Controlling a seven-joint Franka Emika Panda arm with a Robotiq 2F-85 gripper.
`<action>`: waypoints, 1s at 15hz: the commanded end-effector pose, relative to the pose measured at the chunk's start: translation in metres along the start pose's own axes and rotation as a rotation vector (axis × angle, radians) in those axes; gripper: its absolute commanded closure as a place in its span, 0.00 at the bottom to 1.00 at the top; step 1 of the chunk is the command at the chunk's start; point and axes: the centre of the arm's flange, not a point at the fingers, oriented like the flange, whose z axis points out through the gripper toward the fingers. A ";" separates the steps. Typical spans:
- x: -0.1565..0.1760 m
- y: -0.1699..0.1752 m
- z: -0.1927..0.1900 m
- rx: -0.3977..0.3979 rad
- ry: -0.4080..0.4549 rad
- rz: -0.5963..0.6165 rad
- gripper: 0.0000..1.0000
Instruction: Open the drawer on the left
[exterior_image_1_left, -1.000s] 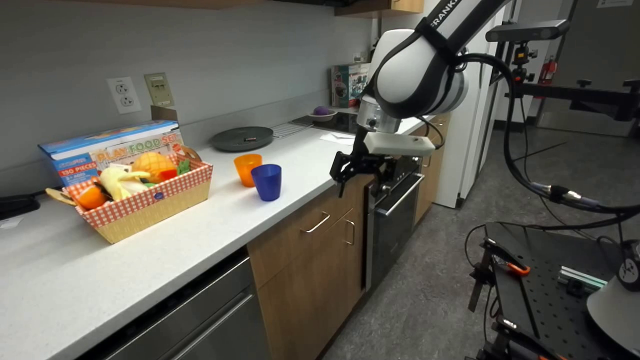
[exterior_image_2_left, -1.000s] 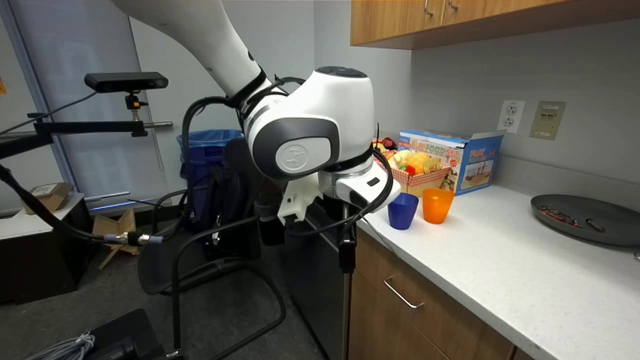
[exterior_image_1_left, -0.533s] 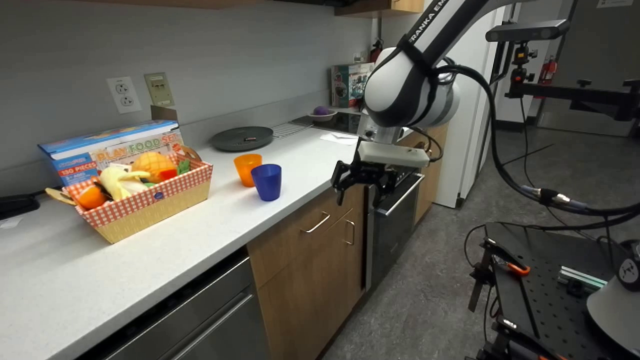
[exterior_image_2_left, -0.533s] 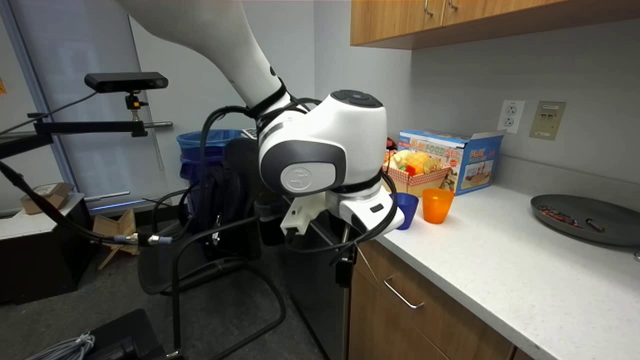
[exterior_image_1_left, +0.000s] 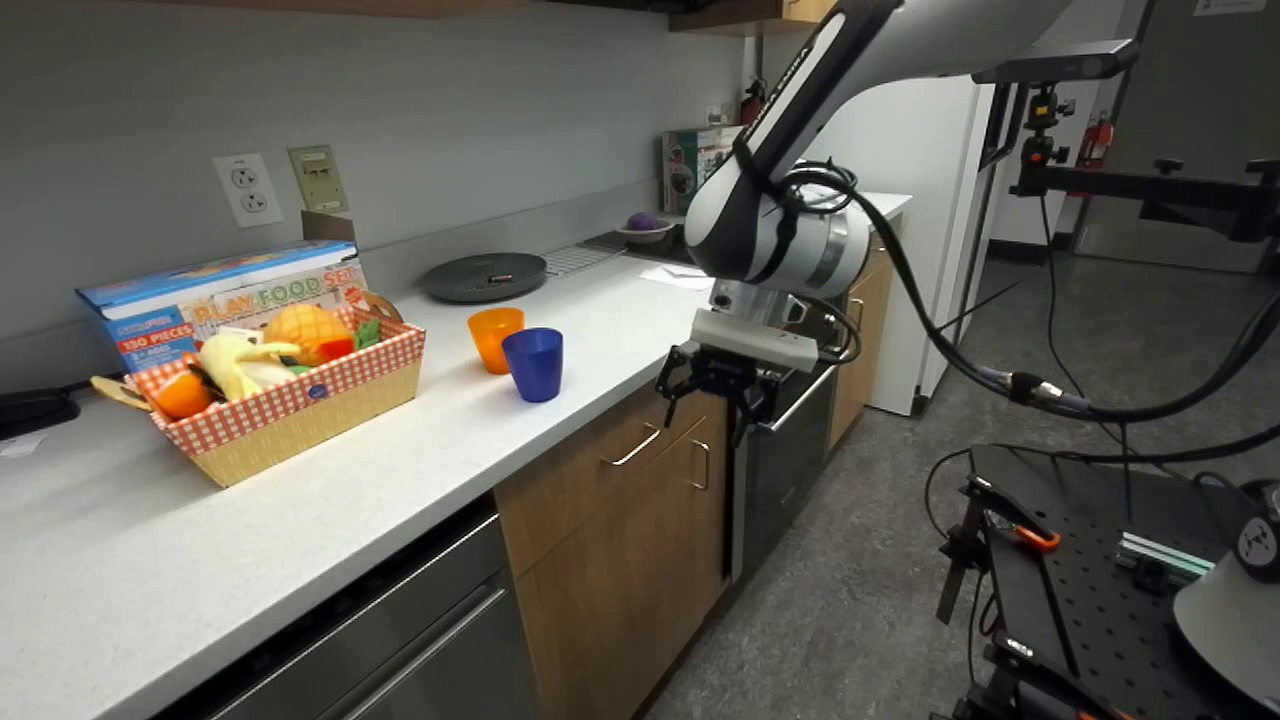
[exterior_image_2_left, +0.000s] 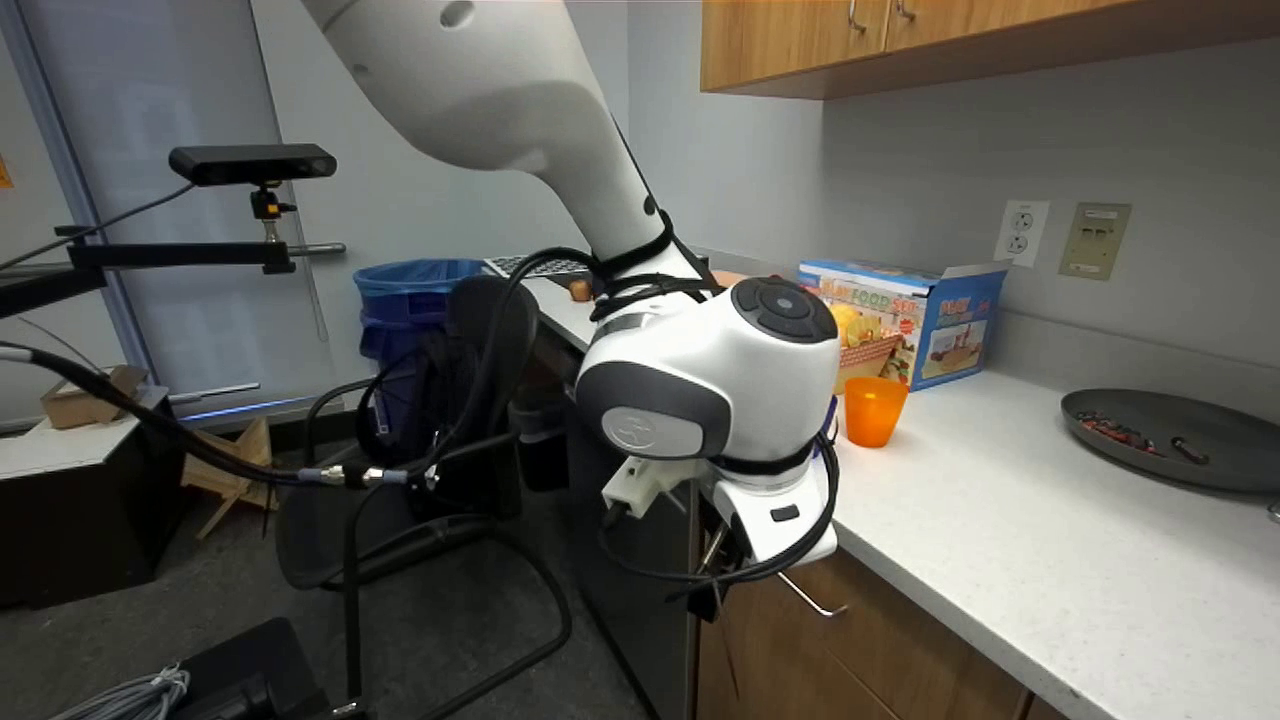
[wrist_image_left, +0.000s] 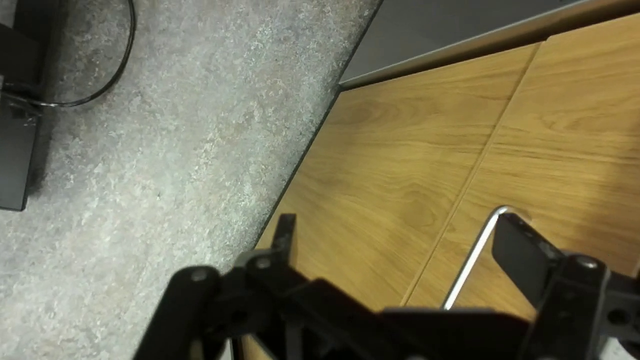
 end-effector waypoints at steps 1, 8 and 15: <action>0.019 0.001 0.040 0.066 0.022 0.053 0.00; 0.021 -0.001 0.069 0.189 0.149 0.110 0.00; 0.012 -0.016 0.079 0.251 0.209 0.133 0.00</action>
